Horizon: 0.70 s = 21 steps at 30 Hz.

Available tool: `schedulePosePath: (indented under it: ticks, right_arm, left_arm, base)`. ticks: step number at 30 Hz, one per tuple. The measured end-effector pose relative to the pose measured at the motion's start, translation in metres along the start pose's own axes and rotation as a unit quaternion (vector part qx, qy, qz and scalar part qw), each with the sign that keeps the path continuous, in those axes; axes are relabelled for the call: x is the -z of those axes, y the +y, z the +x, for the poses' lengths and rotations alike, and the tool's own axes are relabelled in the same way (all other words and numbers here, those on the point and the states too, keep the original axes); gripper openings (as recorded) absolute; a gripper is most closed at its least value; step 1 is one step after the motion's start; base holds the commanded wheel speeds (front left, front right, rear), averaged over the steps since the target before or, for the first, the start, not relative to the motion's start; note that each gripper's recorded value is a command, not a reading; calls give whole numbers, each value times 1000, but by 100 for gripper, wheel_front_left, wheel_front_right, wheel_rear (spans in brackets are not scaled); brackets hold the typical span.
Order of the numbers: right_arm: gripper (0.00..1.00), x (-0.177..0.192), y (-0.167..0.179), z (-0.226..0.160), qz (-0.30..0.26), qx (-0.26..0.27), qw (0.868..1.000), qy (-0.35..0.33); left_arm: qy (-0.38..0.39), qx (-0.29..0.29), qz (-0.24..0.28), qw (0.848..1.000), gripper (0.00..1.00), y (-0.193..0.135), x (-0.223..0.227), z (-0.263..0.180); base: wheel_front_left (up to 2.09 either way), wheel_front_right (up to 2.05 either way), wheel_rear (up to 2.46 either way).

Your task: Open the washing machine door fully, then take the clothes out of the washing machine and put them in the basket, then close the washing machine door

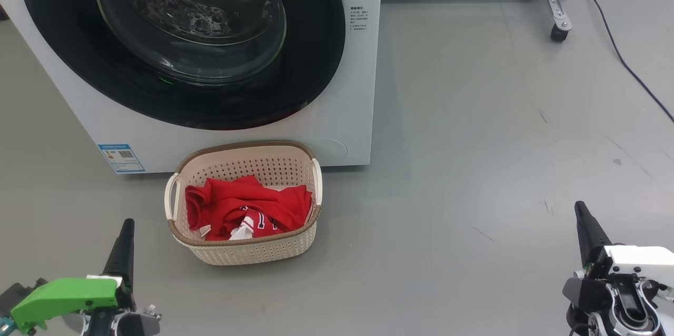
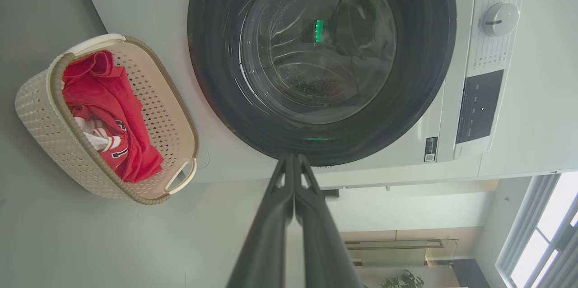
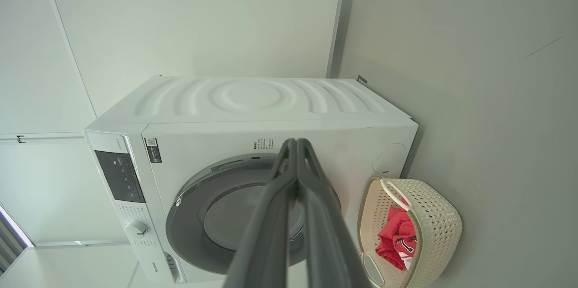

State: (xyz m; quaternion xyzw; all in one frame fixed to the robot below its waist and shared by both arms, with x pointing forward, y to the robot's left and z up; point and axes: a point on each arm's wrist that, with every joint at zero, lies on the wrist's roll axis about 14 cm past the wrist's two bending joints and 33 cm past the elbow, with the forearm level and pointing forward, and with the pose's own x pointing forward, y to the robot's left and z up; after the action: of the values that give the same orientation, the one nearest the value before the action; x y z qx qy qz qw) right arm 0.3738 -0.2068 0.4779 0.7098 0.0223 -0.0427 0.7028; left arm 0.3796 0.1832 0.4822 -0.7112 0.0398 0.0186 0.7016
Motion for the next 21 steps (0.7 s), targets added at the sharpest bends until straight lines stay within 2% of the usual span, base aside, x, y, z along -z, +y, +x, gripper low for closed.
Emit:
schedulePosePath:
  ticks: [21]
  right_arm:
    - [0,0,0,0,0,0,1000,0]
  left_arm:
    - [-1,0,0,1000,0,0,0,0]
  base:
    - [0,0,0]
